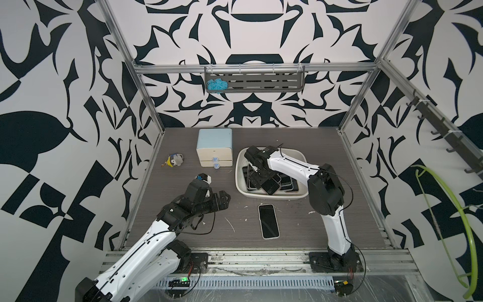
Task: Take the phone out of the storage box
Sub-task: Pick up the phone from the storage box.
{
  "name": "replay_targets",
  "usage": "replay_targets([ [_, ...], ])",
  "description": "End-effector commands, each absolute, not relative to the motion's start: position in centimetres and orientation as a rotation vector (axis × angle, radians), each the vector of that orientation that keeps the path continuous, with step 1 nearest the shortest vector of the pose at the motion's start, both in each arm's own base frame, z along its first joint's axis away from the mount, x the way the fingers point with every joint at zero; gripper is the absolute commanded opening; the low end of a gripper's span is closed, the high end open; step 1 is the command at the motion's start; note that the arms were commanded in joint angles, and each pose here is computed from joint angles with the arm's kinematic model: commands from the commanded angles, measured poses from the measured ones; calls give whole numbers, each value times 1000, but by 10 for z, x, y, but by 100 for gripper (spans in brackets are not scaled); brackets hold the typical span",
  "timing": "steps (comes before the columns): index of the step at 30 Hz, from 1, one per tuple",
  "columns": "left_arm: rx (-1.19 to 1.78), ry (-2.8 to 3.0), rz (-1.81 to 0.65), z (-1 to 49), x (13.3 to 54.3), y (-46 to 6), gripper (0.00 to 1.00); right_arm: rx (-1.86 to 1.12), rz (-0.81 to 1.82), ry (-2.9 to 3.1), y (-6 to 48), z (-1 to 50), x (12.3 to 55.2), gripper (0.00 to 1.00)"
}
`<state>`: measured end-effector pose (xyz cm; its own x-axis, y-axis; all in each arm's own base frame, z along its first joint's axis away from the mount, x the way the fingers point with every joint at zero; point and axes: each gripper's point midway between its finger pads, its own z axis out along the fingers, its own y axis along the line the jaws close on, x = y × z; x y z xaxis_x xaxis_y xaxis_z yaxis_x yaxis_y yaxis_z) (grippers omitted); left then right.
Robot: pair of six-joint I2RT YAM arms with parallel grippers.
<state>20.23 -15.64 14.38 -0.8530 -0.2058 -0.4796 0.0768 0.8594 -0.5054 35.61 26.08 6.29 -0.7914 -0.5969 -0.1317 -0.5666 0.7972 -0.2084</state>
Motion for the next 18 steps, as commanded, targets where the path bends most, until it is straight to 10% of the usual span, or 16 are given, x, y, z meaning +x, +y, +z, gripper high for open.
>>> replay_targets([
  [1,-71,2481,-699,152,206,-158,100,-912,-292,2812,253,53,360,97],
  [18,-12,2474,-687,155,224,-170,100,-718,-334,2716,245,89,380,73],
])
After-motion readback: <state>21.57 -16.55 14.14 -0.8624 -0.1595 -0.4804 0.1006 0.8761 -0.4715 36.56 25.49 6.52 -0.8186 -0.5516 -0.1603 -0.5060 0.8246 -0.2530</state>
